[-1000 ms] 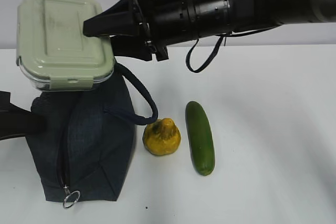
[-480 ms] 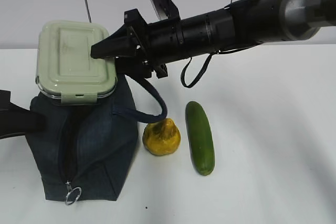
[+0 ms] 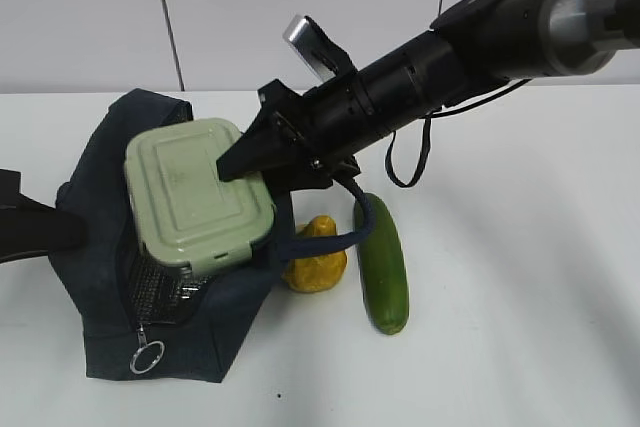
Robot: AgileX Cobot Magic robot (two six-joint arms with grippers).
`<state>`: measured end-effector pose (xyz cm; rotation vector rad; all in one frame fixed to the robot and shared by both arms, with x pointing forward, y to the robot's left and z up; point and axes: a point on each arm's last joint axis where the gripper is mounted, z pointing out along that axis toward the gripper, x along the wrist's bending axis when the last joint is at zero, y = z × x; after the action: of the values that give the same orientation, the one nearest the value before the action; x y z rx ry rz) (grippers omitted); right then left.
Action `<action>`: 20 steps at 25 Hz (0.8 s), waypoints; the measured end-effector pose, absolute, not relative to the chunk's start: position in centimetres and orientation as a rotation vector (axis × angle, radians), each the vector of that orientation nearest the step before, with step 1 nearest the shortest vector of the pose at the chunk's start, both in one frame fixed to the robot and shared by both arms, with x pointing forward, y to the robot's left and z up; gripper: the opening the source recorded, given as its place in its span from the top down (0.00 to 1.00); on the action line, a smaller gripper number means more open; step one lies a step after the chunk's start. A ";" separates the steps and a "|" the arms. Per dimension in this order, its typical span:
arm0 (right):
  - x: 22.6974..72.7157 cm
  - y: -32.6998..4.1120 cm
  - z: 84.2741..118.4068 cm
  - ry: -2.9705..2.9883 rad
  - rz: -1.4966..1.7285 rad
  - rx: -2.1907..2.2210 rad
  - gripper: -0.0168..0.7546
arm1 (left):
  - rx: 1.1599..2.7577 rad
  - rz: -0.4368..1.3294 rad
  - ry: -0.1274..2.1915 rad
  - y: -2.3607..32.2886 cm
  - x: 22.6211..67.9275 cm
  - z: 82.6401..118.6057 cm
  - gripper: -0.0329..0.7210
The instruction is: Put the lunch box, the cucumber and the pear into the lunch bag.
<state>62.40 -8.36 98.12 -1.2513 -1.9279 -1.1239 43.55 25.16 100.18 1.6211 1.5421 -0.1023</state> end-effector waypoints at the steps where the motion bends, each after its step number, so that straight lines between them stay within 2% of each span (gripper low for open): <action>1: 62.4 -8.5 97.9 -1.955 -1.100 -1.260 0.48 | 1.621 -0.102 1.542 25.2 43.5 100.2 0.98; 20: 62.9 -8.5 97.3 -2.026 -1.095 -1.351 0.48 | 1.616 -0.104 1.543 25.1 43.6 100.2 0.98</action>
<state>62.88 -8.51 97.28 -1.3505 -2.0260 -1.0947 43.56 25.15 100.21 1.6155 1.5429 -0.1039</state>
